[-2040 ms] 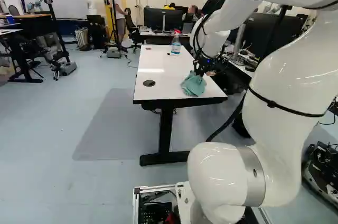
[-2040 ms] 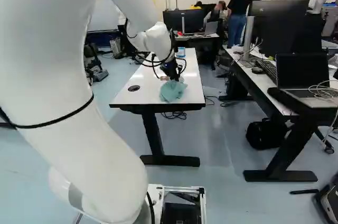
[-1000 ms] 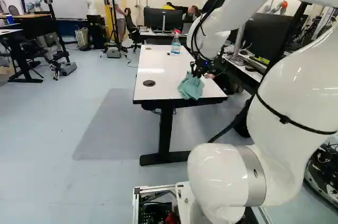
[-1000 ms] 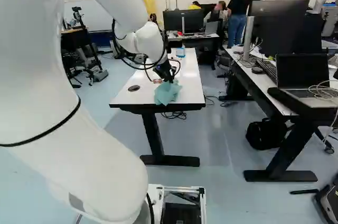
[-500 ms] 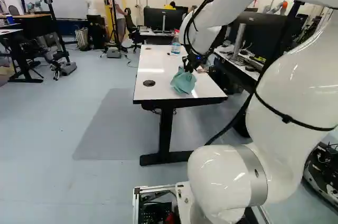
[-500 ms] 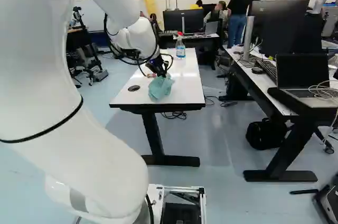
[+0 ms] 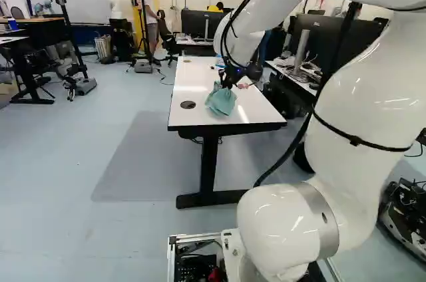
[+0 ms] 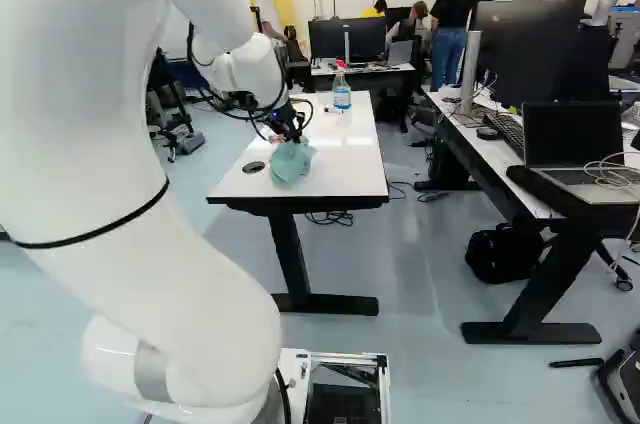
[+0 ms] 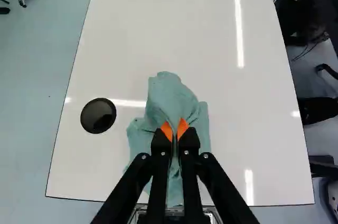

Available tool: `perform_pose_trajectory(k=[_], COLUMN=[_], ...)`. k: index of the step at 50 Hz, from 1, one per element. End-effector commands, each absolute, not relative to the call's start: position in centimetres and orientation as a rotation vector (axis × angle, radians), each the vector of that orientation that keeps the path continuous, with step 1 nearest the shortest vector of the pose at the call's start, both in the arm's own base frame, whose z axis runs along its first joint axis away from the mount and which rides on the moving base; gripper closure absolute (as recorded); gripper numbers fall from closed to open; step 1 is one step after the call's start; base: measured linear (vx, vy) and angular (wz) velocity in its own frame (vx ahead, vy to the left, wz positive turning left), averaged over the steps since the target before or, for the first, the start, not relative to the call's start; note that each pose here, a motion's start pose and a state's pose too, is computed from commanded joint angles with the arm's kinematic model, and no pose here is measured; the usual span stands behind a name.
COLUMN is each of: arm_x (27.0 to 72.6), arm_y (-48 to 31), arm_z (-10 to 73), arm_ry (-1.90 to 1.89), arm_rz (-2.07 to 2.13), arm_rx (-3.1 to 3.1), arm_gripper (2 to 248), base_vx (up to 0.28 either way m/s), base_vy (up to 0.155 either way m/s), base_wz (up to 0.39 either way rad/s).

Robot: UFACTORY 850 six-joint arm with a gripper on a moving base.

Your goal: Clean the table with the green towel

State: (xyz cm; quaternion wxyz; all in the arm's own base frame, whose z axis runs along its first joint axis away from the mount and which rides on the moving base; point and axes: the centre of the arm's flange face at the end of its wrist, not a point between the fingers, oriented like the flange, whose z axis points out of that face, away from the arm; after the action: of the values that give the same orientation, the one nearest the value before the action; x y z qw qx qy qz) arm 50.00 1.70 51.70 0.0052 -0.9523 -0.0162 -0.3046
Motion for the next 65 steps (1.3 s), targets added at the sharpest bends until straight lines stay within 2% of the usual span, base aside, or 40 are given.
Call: perform_pose_trajectory(k=[38, 65], arm_x=[53.4, 53.3], arm_y=[8.3, 13.0], arm_z=[51.7, 51.7], arm_ry=[-0.227, -0.349], arm_rz=[-0.953, -0.945], arm_rx=[-2.935, -2.897], arm_gripper=[219, 219], base_vx=[0.000, 0.000], base_vy=[0.000, 0.000], base_wz=[0.000, 0.000])
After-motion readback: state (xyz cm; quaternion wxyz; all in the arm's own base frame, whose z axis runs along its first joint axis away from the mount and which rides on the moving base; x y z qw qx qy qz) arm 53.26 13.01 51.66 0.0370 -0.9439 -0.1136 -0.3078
